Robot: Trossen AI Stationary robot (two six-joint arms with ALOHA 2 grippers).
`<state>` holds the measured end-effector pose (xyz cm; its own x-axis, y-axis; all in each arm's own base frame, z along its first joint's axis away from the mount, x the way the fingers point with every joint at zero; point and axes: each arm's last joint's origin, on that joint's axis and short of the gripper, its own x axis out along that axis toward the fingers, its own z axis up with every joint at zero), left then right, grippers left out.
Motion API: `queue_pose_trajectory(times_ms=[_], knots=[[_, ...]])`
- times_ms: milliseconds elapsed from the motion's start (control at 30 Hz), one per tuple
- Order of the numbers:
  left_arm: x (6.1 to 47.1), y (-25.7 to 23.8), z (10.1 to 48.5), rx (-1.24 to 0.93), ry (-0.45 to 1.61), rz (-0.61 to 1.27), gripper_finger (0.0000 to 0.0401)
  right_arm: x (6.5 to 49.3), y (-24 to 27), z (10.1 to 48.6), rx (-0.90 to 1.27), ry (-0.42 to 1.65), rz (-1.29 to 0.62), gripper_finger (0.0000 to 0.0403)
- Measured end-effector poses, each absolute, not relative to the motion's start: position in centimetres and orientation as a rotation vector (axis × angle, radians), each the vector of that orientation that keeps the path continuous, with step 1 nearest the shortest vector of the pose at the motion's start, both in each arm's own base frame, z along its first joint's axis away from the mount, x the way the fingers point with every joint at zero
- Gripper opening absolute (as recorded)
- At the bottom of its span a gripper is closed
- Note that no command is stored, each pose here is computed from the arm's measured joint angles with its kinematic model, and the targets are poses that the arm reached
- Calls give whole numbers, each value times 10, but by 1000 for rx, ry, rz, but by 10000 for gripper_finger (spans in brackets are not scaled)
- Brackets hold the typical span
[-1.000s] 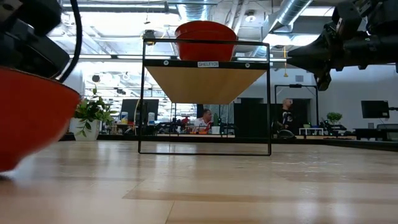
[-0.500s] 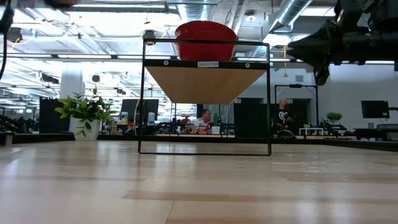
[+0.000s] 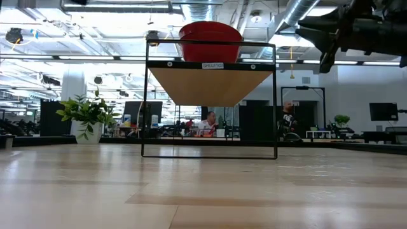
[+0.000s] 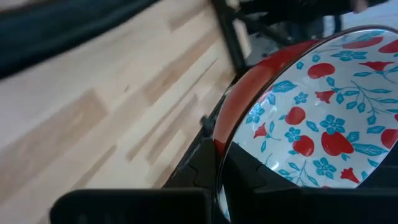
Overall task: Pick & Place Mini bowls
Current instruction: Stack the red patterned bowl on top of the red patterned bowls on the shelf
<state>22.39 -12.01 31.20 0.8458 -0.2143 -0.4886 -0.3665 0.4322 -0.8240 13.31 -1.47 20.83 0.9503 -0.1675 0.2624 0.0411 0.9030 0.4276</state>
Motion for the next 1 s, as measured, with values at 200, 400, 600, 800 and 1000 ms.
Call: queue_pose_trajectory(times_ms=[200,400,600,800,1000], knots=[[235,-96,339,-1036,512,112,10,133,-14,208,433,-296,-101,70],[236,-69,360,-942,533,181,10,134,-11,211,445,-301,-78,70],[240,-39,382,-814,467,237,10,142,-4,245,345,-302,-38,70],[260,-10,391,-655,428,317,10,163,2,289,204,-149,-35,70],[287,16,398,-446,409,450,10,194,6,334,59,-79,-39,70]])
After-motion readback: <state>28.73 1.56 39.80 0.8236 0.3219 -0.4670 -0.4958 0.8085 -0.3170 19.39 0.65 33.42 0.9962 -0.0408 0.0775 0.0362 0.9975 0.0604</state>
